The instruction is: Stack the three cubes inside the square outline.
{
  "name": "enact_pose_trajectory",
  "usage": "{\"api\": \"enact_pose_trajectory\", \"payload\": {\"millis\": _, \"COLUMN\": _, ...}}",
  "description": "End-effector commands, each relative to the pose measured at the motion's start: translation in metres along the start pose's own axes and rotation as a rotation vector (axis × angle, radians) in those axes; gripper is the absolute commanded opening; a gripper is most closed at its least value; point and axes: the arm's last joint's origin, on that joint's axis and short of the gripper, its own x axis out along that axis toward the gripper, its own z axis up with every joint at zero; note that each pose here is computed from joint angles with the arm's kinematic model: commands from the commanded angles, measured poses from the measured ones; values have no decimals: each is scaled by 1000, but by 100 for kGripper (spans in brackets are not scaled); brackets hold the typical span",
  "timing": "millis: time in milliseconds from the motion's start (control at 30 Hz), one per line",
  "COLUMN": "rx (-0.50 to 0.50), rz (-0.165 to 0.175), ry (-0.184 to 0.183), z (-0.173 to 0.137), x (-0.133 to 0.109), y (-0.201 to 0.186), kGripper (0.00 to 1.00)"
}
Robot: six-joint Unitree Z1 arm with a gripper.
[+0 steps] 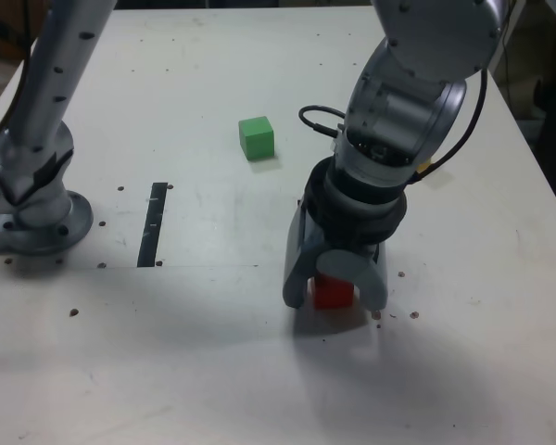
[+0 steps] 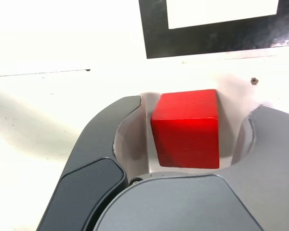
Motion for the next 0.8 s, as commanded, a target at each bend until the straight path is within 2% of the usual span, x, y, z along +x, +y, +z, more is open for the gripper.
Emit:
{"api": "enact_pose_trajectory", "payload": {"millis": 0, "rx": -2, "rz": 1, "ry": 2, "z": 2, "x": 1, "y": 1, "kGripper": 49}}
{"api": "enact_pose_trajectory", "payload": {"millis": 233, "rx": -13, "rz": 2, "ry": 2, "z": 3, "x": 2, "y": 5, "kGripper": 36}}
{"api": "enact_pose_trajectory", "payload": {"millis": 400, "rx": -15, "rz": 13, "ry": -11, "z": 2, "x": -2, "y": 8, "kGripper": 28}}
{"api": "enact_pose_trajectory", "payload": {"millis": 667, "rx": -24, "rz": 32, "ry": -67, "z": -22, "x": -30, "y": 30, "kGripper": 23}}
{"api": "enact_pose_trajectory", "payload": {"millis": 767, "rx": -29, "rz": 31, "ry": -72, "z": -30, "x": -37, "y": 43, "kGripper": 22}}
